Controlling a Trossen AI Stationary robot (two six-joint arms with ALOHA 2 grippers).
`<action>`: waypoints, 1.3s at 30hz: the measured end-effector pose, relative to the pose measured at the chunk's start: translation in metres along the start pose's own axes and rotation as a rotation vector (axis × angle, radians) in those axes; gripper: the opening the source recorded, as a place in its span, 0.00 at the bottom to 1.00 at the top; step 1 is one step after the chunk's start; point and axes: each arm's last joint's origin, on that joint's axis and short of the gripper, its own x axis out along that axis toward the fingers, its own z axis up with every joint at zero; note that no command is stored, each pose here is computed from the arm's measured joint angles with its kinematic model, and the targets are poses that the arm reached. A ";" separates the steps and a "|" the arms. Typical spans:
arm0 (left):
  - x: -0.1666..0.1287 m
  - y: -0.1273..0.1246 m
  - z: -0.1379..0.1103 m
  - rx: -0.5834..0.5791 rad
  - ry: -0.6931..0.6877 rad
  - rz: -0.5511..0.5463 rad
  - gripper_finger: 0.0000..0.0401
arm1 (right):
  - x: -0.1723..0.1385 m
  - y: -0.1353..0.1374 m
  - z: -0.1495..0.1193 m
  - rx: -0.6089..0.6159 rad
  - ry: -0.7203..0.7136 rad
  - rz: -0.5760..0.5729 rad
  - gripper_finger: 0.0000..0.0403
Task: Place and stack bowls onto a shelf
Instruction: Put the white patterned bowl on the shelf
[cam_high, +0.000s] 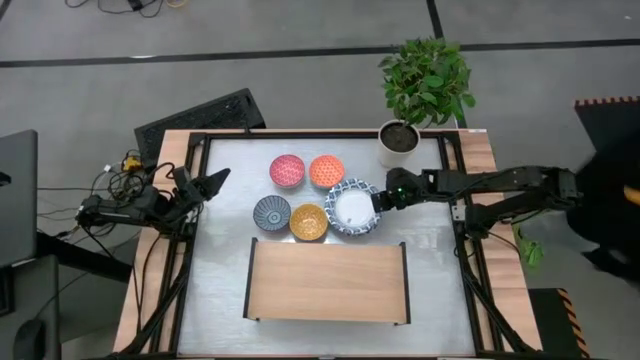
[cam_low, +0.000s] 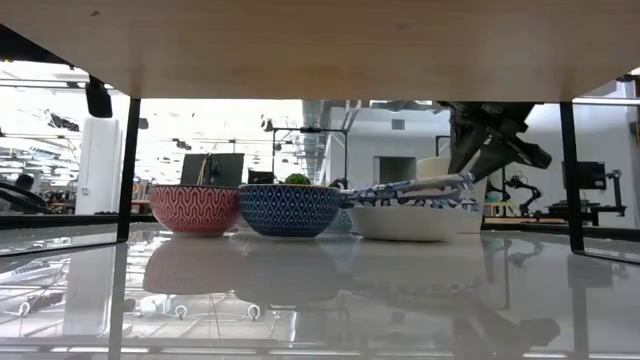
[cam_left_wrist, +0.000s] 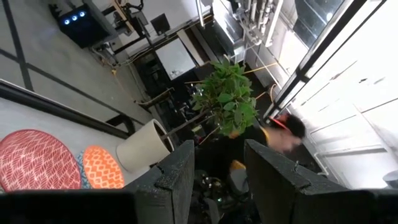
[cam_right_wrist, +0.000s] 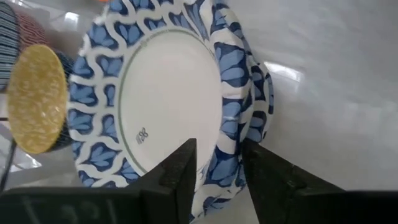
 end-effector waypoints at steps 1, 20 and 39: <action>0.000 0.000 0.000 0.000 -0.001 0.001 0.32 | -0.001 0.002 0.001 -0.011 -0.004 0.007 0.35; 0.000 0.000 0.000 0.002 -0.002 0.004 0.32 | -0.027 0.025 0.028 -0.042 -0.060 0.021 0.06; 0.000 0.005 -0.004 0.024 0.027 0.045 0.32 | -0.104 0.023 0.035 0.010 -0.170 0.048 0.06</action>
